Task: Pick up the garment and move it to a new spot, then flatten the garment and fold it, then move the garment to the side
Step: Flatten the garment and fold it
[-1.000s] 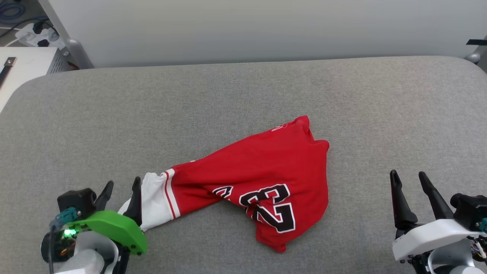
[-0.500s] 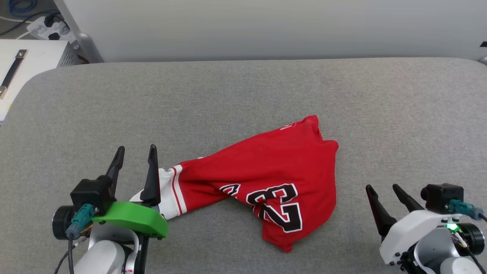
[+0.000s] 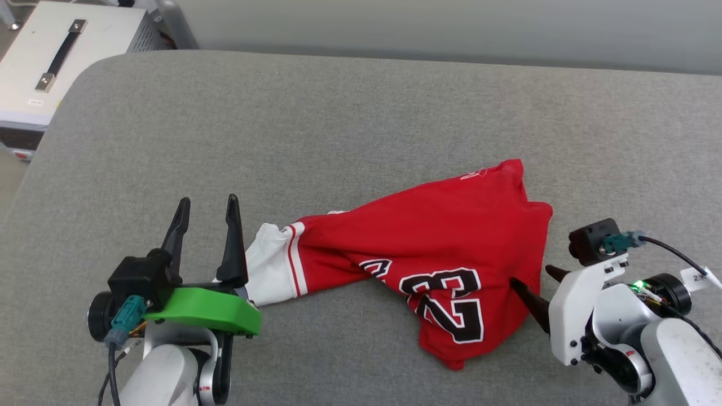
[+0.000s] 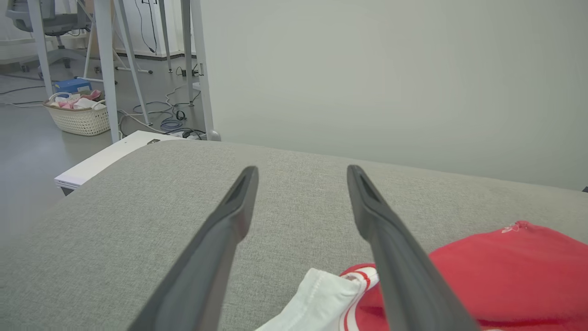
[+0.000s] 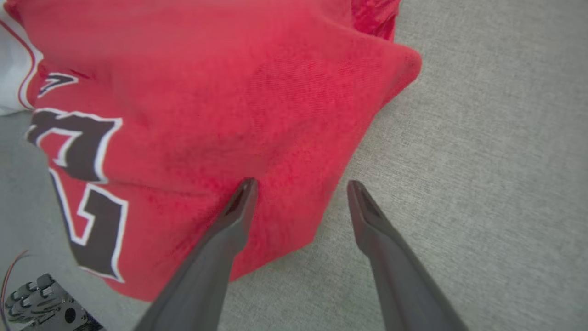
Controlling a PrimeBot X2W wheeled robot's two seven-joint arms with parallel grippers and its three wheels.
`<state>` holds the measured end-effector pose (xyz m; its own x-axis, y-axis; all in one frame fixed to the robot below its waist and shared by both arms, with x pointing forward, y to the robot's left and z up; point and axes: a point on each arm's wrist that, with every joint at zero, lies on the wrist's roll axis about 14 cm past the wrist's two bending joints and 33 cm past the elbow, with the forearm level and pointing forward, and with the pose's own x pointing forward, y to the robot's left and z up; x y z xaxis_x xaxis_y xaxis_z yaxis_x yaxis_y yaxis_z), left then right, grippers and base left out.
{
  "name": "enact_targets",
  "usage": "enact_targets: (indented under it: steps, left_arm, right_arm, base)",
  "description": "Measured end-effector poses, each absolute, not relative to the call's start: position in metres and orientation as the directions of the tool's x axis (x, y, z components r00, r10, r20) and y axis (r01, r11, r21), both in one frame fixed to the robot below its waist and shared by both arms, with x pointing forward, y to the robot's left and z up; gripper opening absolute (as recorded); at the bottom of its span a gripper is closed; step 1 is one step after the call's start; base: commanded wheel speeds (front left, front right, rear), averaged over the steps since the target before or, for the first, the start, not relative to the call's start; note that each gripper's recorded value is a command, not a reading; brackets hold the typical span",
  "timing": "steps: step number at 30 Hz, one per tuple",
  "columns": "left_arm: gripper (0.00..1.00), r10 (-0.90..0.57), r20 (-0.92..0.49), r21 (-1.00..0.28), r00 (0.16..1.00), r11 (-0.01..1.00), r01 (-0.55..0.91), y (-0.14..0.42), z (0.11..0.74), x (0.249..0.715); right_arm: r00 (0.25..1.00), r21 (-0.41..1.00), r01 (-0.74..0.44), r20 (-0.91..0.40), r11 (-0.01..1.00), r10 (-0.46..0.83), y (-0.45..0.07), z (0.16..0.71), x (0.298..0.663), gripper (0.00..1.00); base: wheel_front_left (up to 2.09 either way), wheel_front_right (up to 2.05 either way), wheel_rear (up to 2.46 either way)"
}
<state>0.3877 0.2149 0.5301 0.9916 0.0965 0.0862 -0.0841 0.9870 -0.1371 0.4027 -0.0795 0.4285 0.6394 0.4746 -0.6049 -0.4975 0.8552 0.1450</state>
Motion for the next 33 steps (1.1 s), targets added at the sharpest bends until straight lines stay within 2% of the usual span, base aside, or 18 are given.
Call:
enact_targets:
  steps: [12,13,14,15,18,21,24,29,33]
  left_arm:
    - [1.00,0.166,0.061,-0.144,0.984,0.977,-0.156,0.232,0.515,0.390]
    - [1.00,0.169,0.057,-0.144,0.984,0.977,-0.159,0.233,0.513,0.389]
    - [1.00,0.174,0.054,-0.147,0.983,0.975,-0.164,0.234,0.512,0.389]
    - [1.00,0.179,0.053,-0.147,0.982,0.975,-0.170,0.235,0.511,0.388]
    - [1.00,0.183,0.061,-0.143,0.981,0.974,-0.173,0.237,0.513,0.387]
    - [1.00,0.180,0.068,-0.142,0.981,0.975,-0.169,0.236,0.514,0.388]
    - [1.00,0.177,0.069,-0.143,0.982,0.976,-0.166,0.236,0.514,0.389]
    - [1.00,0.169,0.064,-0.149,0.984,0.976,-0.158,0.233,0.510,0.391]
    - [1.00,0.165,0.051,-0.154,0.985,0.976,-0.155,0.231,0.505,0.394]
  right_arm:
    - [0.375,0.171,-0.584,-0.810,0.794,0.450,-0.067,0.358,0.398,1.00]
    - [0.359,0.173,-0.589,-0.819,0.789,0.448,-0.067,0.357,0.399,0.76]
    - [0.340,0.182,-0.595,-0.826,0.783,0.450,-0.065,0.355,0.398,0.31]
    - [0.325,0.194,-0.595,-0.830,0.780,0.454,-0.064,0.354,0.397,0.01]
    - [0.325,0.186,-0.598,-0.833,0.780,0.448,-0.066,0.358,0.402,0.00]
    - [0.363,0.165,-0.596,-0.817,0.786,0.448,-0.068,0.368,0.415,0.00]
    - [0.424,0.129,-0.607,-0.782,0.784,0.457,-0.066,0.387,0.433,0.00]
    - [0.574,0.012,-0.616,-0.678,0.788,0.459,-0.066,0.444,0.486,0.00]
    - [0.642,-0.043,-0.607,-0.616,0.794,0.458,-0.064,0.476,0.516,0.00]
  base:
    - [0.00,0.00,0.00]
    - [0.00,0.00,0.00]
    - [0.00,0.00,0.00]
    - [0.00,0.00,0.00]
    - [0.00,0.00,0.00]
    - [0.00,0.00,0.00]
    - [0.00,0.00,0.00]
    - [0.00,0.00,0.00]
    - [0.00,0.00,0.00]
